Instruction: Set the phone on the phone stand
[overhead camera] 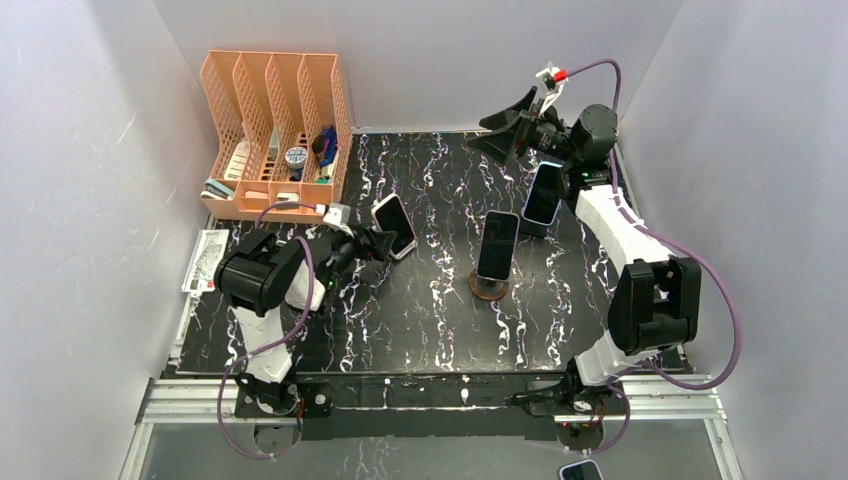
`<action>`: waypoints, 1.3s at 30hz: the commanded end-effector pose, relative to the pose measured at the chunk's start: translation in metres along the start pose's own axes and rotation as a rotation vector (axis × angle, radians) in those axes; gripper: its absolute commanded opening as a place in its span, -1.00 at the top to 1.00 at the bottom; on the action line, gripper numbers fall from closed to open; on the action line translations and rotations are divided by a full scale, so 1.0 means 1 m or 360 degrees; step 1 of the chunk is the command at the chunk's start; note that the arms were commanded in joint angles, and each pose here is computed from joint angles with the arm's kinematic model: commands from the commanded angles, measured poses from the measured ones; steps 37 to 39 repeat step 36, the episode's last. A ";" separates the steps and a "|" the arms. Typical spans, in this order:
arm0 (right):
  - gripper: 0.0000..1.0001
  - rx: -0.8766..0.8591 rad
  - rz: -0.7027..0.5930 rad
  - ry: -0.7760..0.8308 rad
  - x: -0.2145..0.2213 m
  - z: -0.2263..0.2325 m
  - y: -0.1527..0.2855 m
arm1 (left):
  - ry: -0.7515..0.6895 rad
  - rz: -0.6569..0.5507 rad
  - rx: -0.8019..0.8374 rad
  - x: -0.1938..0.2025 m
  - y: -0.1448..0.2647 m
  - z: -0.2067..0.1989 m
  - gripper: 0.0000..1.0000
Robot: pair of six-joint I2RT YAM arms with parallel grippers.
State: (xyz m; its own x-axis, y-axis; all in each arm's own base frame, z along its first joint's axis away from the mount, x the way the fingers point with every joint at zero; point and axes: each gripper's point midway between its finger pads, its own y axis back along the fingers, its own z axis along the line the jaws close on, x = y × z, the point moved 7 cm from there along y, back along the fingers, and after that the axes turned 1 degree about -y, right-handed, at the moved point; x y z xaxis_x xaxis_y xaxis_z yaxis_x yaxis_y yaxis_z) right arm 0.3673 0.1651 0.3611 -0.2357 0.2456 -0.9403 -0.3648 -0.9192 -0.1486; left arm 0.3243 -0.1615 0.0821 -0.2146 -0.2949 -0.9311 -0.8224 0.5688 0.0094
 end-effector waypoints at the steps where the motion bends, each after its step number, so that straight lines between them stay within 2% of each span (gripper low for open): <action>1: -0.90 -0.0059 -0.0055 0.0078 -0.016 0.008 0.000 | -0.0144 -0.0288 -0.0020 -0.035 0.008 -0.001 -0.91; 3: -0.91 -0.0062 -0.0049 0.0068 -0.014 0.009 0.001 | -0.0145 -0.0303 -0.0024 -0.039 0.012 -0.003 -0.97; 11: -0.92 0.0025 -0.0083 -0.0030 0.000 0.011 0.009 | -0.0085 -0.0374 -0.0028 -0.055 0.037 -0.017 -0.97; 16: -0.97 0.0368 -0.0131 -0.0157 0.013 0.001 0.020 | -0.0038 -0.0445 -0.0008 -0.083 0.058 -0.035 -0.97; 19: -0.97 0.0553 -0.0137 -0.0167 0.019 -0.003 0.029 | -0.0148 -0.0451 -0.0087 -0.112 0.068 -0.043 -0.97; 22: -0.97 0.0696 -0.0164 -0.0140 0.019 -0.004 0.037 | -0.0283 -0.0404 -0.0284 -0.150 0.078 -0.044 -0.97; 26: -0.97 0.0933 -0.0181 -0.0106 0.011 -0.006 0.049 | -0.0497 -0.0256 -0.0591 -0.200 0.093 -0.043 -0.97; 29: -0.97 0.0989 -0.0233 -0.0058 0.008 0.004 0.059 | -0.0492 -0.0223 -0.0844 -0.229 0.103 -0.039 -0.97; 31: -0.97 0.0978 -0.0247 -0.0049 0.010 0.010 0.062 | -0.0543 -0.0194 -0.0801 -0.237 0.102 -0.044 -0.97; 35: -0.97 0.0999 -0.0228 -0.0044 0.013 0.013 0.066 | -0.0537 -0.0291 -0.0762 -0.244 0.100 -0.047 -0.97; 39: -0.97 0.1026 -0.0219 -0.0047 0.012 0.011 0.067 | -0.0538 -0.0303 -0.0766 -0.244 0.099 -0.046 -0.97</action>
